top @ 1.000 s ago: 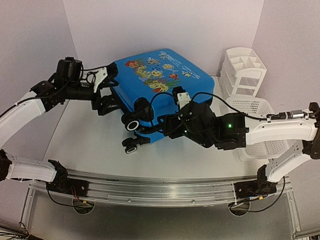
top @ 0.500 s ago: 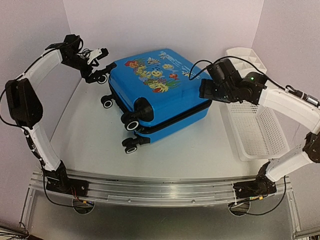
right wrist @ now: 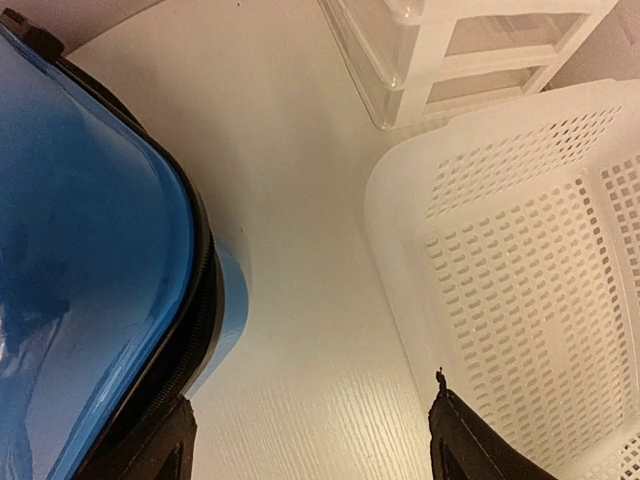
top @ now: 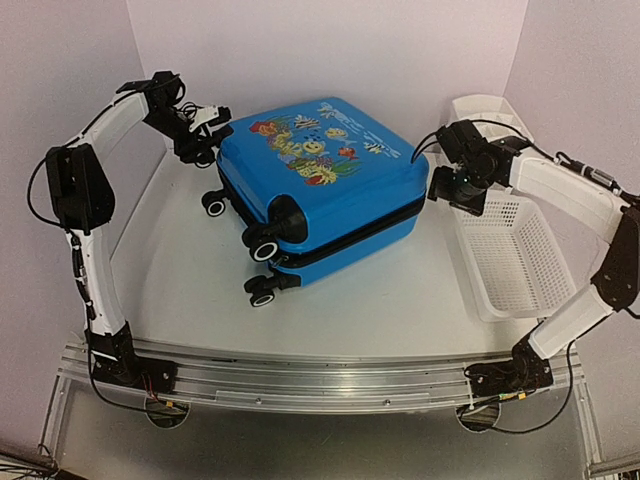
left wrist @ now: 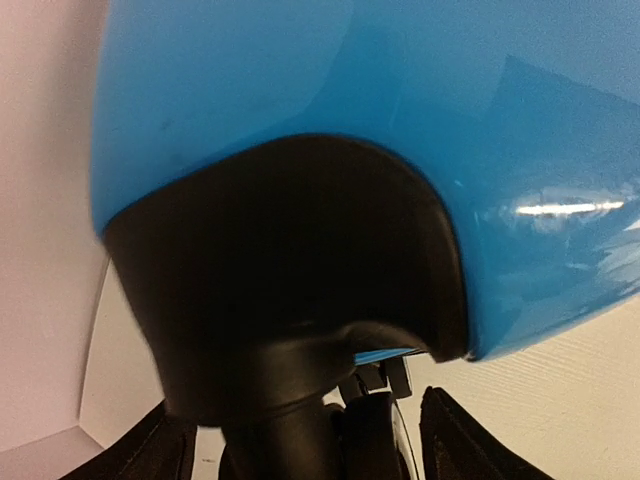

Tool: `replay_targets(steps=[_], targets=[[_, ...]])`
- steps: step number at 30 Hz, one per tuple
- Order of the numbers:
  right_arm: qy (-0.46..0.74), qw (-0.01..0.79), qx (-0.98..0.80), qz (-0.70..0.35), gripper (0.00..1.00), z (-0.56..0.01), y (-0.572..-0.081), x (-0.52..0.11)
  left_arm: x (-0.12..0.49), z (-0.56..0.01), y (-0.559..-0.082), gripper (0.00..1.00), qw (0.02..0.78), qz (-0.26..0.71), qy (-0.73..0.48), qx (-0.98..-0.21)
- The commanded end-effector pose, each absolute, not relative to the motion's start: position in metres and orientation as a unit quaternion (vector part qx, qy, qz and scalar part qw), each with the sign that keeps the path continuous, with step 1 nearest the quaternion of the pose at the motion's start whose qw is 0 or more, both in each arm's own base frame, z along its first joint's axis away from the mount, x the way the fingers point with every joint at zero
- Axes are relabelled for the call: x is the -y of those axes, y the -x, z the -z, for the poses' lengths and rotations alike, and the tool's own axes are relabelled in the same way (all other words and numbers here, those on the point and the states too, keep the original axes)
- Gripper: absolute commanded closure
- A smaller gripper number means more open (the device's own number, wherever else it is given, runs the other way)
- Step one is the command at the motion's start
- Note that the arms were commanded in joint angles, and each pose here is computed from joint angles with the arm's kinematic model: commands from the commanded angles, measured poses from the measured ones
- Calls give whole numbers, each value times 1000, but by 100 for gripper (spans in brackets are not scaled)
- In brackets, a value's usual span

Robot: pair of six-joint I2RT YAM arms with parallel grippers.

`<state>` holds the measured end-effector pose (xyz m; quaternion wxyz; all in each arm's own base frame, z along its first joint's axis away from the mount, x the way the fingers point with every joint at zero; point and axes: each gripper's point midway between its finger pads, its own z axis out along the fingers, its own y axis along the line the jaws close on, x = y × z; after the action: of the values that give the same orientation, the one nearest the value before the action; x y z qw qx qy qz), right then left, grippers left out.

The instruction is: Open, take out, and arrange the luggage

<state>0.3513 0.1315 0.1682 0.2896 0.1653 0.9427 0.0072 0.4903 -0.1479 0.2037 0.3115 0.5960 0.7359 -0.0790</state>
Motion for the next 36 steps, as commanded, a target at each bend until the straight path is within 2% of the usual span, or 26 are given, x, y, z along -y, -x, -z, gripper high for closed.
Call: replay_targets(steps=[1, 2, 3, 5, 7, 13, 21, 26, 32, 36], targets=[[-172, 267, -948, -25, 26, -163, -359, -140, 166, -206, -480, 36, 304, 97, -608, -727], [-176, 263, -948, -26, 26, -160, -360, -141, 168, -204, -478, 43, 301, 103, -607, -728], [-177, 259, -949, -29, 26, -157, -362, -143, 169, -203, -475, 56, 297, 109, -606, -730], [-177, 251, -951, -34, 26, -150, -365, -148, 170, -202, -470, 89, 289, 120, -602, -735], [-178, 247, -952, -41, 27, -147, -370, -154, 171, -207, -465, 100, 287, 126, -593, -742], [-166, 246, -951, -86, 30, -145, -398, -185, 169, -226, -425, 100, 286, 152, -554, -767], [-106, 249, -952, -146, 31, -148, -435, -258, 188, -216, -295, 100, 224, 223, -522, -792], [-50, 244, -947, -200, 32, -149, -450, -322, 210, -218, -230, 100, 231, 277, -453, -815], [-7, 232, -939, -252, 33, -149, -455, -372, 222, -254, -216, 100, 304, 340, -344, -820], [8, 254, -934, -249, 34, -167, -454, -369, 224, -249, -216, 100, 321, 353, -306, -824]])
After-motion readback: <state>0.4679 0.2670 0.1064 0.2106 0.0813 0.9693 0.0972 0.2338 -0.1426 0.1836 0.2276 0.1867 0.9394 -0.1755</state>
